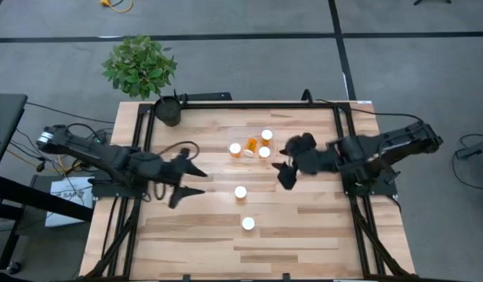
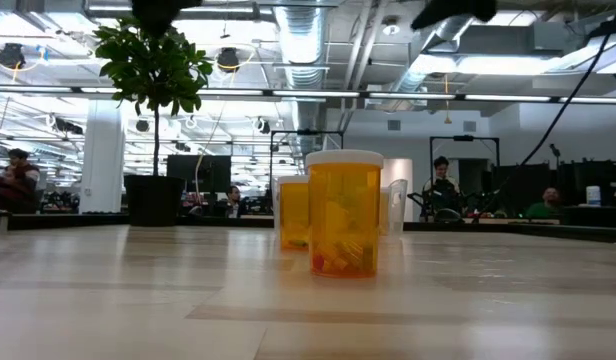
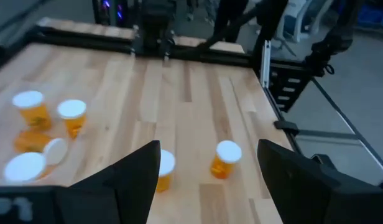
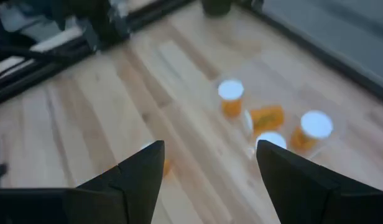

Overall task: Pick and place pill bottles into a basket
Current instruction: Put the orange pill bottle into the transparent bin

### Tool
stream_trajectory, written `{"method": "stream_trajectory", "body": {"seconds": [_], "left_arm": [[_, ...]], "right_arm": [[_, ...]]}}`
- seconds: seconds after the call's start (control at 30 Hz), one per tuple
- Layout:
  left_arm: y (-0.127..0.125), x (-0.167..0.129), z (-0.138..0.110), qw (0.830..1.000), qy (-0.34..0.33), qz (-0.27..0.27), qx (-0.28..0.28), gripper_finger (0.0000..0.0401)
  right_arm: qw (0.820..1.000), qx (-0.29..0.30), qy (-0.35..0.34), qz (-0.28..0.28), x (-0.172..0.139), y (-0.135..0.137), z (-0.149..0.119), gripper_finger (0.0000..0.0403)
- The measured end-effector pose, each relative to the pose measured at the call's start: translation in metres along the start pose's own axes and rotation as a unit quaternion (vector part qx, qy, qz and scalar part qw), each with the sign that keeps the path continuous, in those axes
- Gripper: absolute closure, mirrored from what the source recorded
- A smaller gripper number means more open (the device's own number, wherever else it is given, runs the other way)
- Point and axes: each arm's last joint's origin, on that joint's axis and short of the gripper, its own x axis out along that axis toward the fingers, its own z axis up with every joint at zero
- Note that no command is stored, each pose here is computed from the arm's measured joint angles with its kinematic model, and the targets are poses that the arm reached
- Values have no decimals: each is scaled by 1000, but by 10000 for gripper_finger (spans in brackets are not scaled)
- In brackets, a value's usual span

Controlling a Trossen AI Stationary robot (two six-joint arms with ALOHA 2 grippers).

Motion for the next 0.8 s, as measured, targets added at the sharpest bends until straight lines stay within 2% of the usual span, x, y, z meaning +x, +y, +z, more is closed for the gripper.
{"method": "stream_trajectory", "body": {"seconds": [0.17,0.3,0.47,0.67,0.8], "left_arm": [[5,-22,-18,999,-27,20,7,142],[9,-31,-22,999,-43,20,4,142],[9,-33,-22,998,-52,17,7,142],[8,-32,-22,999,-49,9,10,142],[7,-33,-22,999,-46,-11,11,142]], "right_arm": [[999,-25,-41,-23,-4,35,-26,153],[999,-45,-22,11,4,69,-53,153],[992,-105,-6,73,13,114,-92,153],[995,-48,7,84,30,137,-118,153],[991,-3,28,130,39,148,-121,153]]}}
